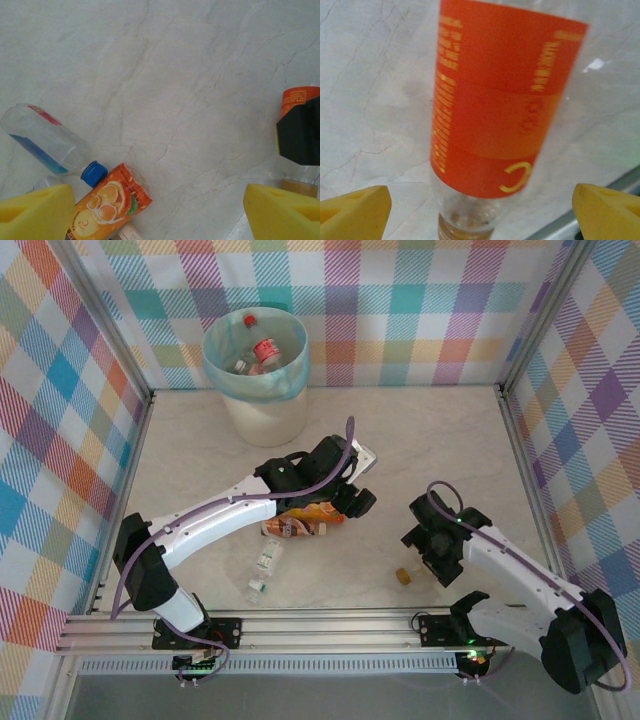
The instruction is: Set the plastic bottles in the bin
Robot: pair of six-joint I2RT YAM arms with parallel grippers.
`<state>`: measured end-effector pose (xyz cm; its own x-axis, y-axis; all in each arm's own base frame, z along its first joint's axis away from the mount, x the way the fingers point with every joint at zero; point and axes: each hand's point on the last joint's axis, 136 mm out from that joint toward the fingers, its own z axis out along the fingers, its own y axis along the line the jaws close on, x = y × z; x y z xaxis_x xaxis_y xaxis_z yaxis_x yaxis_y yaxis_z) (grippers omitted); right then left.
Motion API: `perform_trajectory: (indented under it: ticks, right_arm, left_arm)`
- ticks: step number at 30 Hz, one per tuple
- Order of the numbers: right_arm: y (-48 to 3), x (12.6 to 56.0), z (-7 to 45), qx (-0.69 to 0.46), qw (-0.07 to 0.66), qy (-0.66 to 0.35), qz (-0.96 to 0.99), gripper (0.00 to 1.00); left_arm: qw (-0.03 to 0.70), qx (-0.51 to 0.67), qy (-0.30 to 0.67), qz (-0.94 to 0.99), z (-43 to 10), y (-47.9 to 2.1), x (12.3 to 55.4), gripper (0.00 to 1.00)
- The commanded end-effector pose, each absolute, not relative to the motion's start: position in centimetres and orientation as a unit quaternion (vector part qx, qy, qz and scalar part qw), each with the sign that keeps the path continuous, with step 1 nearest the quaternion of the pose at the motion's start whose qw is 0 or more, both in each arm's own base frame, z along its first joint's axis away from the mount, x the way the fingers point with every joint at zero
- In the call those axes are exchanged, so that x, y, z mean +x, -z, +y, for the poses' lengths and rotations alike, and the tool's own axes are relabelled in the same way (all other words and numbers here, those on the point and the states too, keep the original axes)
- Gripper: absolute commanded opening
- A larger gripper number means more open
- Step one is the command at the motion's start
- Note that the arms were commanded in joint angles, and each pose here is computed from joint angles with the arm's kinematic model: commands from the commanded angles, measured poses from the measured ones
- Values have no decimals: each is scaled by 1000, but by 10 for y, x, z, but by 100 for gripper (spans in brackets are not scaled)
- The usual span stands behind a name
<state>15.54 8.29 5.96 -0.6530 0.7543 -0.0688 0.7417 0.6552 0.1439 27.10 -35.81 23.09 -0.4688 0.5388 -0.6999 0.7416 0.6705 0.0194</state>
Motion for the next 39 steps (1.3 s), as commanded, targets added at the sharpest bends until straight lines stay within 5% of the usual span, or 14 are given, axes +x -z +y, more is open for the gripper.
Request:
perform_trajectory:
  ticks: [1,10,15,20,30,39]
  right_arm:
    - [-49,164,92,420,58,-68,903,92]
    - [-26,177,97,410,64,-65,907,81]
    - [-27,184,99,390,88,-84,913,62]
    - [-42,194,101,346,126,-106,924,57]
    - [-154,245,159,128,297,-288,901,51]
    - [-263,241,230,-116,393,-458,789,51]
  left_arm:
    - [363,383,138,838,-359,-239,272,87]
    - [373,371,112,843,-352,-239,280,87]
    - [387,347,103,848,-346,-245,288,88]
    - [384,271,170,866,-336,-261,300,87]
    - [382,215,364,822,-328,-328,292,88]
    - [382,205,424,795,-315,-360,289,91]
